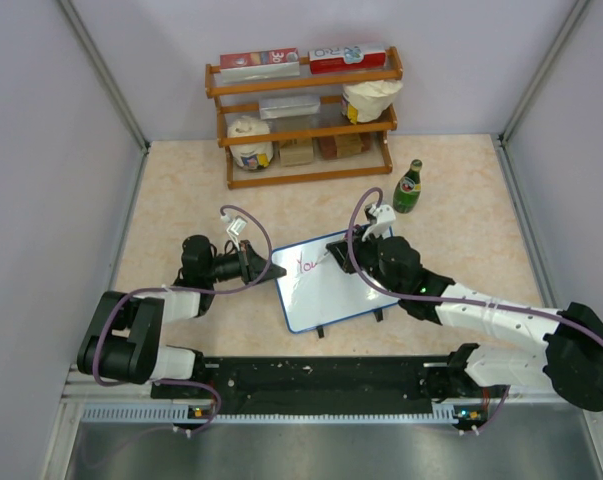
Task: Write a sentence on the whiteboard
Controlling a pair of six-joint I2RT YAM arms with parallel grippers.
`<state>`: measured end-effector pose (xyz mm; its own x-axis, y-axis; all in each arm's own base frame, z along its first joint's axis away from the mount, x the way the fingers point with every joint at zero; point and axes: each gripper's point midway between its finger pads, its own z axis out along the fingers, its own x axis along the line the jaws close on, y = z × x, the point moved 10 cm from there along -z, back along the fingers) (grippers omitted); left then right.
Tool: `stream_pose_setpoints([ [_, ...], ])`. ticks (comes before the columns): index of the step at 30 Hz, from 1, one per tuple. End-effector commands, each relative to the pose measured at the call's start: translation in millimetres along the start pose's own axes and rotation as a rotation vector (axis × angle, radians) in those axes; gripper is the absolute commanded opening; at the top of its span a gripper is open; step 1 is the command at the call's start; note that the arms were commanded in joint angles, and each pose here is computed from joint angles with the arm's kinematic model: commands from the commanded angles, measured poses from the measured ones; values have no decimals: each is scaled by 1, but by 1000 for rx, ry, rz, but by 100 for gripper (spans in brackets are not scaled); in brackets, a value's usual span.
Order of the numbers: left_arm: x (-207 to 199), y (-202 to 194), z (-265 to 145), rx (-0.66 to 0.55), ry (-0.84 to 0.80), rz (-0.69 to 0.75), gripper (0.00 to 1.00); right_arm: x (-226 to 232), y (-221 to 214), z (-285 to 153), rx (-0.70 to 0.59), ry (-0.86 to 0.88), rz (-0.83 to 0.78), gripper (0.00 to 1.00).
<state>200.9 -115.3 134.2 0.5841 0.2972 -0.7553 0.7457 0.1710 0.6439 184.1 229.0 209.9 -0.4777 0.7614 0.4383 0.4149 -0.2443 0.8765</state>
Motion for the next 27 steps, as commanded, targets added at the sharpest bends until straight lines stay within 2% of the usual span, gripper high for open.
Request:
stream_pose_setpoints([
  [1,7,-1,2,5,19,63,0,1,17,0,-67,-53,-24,0],
  [27,6,-1,2,6,15,65,0,4,20,0,-97,-24,-8,0],
])
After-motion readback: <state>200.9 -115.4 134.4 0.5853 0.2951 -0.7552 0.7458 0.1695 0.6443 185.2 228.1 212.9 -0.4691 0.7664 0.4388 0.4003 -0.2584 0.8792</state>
